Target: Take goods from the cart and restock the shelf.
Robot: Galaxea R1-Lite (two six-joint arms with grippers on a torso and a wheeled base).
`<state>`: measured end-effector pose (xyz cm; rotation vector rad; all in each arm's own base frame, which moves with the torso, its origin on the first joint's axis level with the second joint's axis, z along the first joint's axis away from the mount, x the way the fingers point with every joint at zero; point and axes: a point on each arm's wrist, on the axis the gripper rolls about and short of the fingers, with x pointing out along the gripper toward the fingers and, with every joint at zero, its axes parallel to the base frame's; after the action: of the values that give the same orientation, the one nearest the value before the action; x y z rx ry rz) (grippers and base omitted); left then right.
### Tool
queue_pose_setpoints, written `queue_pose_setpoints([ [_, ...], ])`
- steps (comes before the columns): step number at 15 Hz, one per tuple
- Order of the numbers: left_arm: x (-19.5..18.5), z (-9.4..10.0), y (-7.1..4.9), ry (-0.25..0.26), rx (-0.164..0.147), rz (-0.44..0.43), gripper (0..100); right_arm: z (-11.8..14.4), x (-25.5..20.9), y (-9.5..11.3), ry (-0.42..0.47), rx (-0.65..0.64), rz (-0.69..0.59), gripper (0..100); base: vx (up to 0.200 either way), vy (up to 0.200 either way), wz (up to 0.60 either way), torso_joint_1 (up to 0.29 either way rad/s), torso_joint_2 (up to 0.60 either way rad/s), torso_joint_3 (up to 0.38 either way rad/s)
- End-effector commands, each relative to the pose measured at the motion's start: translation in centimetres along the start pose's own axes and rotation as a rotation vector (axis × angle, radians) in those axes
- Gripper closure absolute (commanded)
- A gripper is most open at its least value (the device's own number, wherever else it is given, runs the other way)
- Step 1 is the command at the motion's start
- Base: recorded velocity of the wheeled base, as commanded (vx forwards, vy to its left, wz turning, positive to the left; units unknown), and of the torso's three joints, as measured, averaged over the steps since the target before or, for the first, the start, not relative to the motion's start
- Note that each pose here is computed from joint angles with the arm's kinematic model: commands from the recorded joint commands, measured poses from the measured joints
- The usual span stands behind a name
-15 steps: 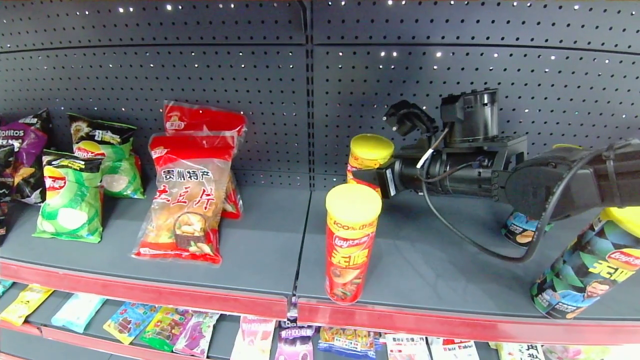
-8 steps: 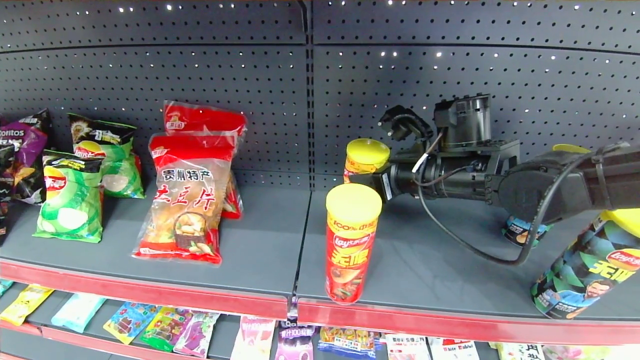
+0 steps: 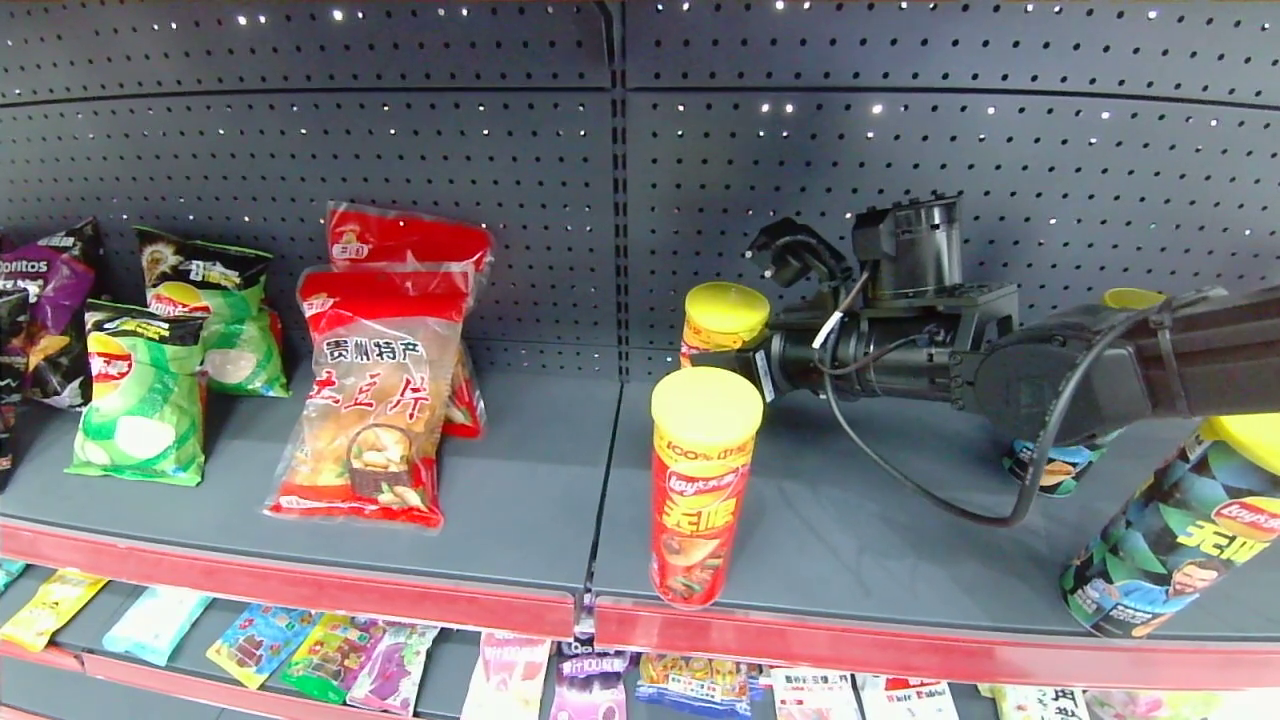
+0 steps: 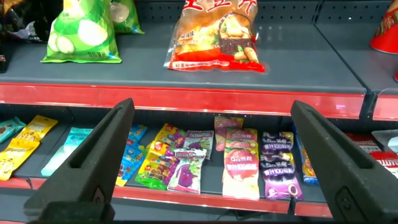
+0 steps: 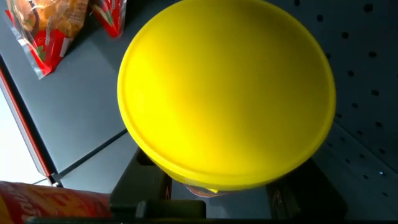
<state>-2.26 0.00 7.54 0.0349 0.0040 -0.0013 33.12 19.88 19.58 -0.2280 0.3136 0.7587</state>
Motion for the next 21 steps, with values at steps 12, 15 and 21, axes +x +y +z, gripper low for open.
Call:
queue_pose_setpoints([
  [12, 0.0, 0.0, 0.0, -0.001, 0.0, 0.0, 0, -0.4, 0.5, 0.1, 0.014, 0.001, 0.005, 0, 0.0, 0.0, 0.0, 0.0, 0.0, 0.0],
  [15, 0.0, 0.0, 0.0, 0.001, 0.0, 0.001, 0, -0.3, 0.5, 0.0, -0.002, -0.001, 0.002, 0, 0.0, 0.0, 0.0, 0.0, 0.0, 0.0],
  [21, 0.0, 0.0, 0.0, 0.001, 0.0, 0.0, 0, 0.1, -0.8, 0.2, -0.024, -0.002, -0.008, 0, 0.0, 0.0, 0.0, 0.0, 0.0, 0.0],
])
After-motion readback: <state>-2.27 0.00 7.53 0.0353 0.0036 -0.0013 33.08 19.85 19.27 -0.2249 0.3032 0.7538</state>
